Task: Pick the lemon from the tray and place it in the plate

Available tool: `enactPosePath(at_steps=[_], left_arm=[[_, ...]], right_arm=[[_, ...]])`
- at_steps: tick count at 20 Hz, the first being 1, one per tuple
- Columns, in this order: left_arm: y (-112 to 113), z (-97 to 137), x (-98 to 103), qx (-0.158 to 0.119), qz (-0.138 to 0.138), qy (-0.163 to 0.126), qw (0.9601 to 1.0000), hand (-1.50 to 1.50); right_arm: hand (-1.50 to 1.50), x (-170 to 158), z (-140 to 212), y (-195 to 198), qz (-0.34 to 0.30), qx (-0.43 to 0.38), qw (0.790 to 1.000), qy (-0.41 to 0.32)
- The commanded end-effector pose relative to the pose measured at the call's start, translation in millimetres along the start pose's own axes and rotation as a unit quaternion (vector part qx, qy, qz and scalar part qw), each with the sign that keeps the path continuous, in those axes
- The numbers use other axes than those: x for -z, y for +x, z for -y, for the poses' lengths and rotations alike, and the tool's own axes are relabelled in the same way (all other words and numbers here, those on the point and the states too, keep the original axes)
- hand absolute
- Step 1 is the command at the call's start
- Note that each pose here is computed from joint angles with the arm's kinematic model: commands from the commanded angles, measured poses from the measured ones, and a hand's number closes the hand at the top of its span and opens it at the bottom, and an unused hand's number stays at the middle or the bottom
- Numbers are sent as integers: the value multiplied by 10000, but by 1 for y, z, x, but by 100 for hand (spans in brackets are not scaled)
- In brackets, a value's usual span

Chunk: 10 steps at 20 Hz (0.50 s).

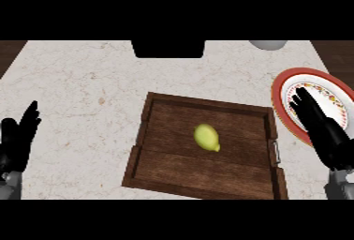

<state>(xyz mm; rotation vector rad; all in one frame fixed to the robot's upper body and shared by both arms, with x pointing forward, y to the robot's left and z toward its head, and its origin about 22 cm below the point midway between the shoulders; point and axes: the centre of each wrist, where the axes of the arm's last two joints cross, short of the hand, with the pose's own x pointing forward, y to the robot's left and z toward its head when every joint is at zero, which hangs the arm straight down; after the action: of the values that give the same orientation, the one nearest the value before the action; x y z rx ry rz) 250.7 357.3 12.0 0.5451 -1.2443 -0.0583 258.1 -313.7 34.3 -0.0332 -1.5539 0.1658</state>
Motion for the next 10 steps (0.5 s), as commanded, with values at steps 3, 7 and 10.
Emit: enactPosePath(at_steps=[3, 7, 10], left_arm=[[27, 39, -1, -457, 597, -719, 9946, 0], [30, 49, -3, -605, 529, -1034, 9914, 0], [51, 73, -3, -1008, 913, -1455, 9800, 0]], right_arm=[[150, 44, -50, 67, 2072, 315, 9505, 2295], [150, 43, -40, 167, 4285, -1418, 8613, 2331], [-150, 61, -75, 97, 4662, 927, 8429, 2519]])
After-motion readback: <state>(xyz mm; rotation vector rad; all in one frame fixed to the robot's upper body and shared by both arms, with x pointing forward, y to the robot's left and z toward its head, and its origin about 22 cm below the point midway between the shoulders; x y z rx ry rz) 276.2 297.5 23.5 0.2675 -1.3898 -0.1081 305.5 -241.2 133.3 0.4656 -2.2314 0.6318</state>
